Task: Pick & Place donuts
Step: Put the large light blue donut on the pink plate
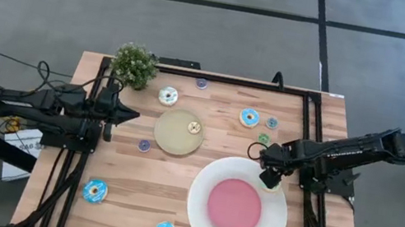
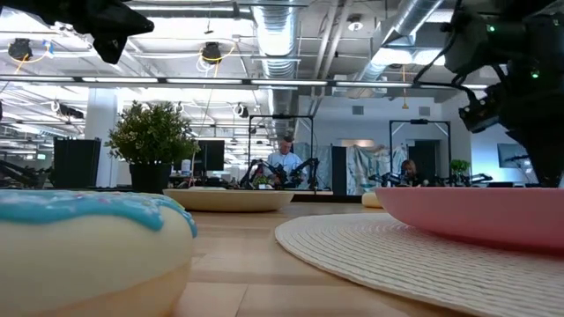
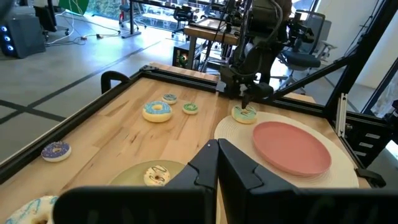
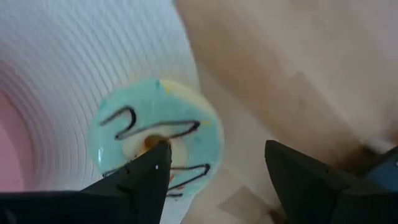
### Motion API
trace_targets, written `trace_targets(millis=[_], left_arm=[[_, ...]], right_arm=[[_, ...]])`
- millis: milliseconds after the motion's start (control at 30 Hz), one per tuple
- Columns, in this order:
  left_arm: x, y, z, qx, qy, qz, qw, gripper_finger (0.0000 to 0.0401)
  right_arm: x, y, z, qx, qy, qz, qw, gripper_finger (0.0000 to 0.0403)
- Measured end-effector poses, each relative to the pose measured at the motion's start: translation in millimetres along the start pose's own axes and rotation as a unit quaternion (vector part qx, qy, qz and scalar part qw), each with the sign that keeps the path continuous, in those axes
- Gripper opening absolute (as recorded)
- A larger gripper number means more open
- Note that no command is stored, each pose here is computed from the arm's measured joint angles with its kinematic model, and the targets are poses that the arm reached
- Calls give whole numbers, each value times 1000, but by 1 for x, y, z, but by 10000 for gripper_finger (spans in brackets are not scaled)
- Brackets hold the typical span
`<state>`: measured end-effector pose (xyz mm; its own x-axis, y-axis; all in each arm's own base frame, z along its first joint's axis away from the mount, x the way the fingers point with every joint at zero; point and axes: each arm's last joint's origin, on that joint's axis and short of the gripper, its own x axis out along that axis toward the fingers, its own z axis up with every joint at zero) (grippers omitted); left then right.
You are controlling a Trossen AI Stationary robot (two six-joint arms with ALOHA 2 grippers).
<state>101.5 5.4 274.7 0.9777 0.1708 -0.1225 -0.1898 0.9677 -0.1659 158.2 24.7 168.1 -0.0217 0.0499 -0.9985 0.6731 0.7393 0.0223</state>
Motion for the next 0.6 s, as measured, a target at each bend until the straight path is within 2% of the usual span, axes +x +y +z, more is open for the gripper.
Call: trace_targets(millis=[333,600], left_arm=[[0,0,0,-3,-1,3,1000,0],[0,0,0,-3,-1,4,1000,0]], right_arm=[[4,4,-1,-1,-31,1,1000,249],[25,4,-3,4,23,-15,1000,249]])
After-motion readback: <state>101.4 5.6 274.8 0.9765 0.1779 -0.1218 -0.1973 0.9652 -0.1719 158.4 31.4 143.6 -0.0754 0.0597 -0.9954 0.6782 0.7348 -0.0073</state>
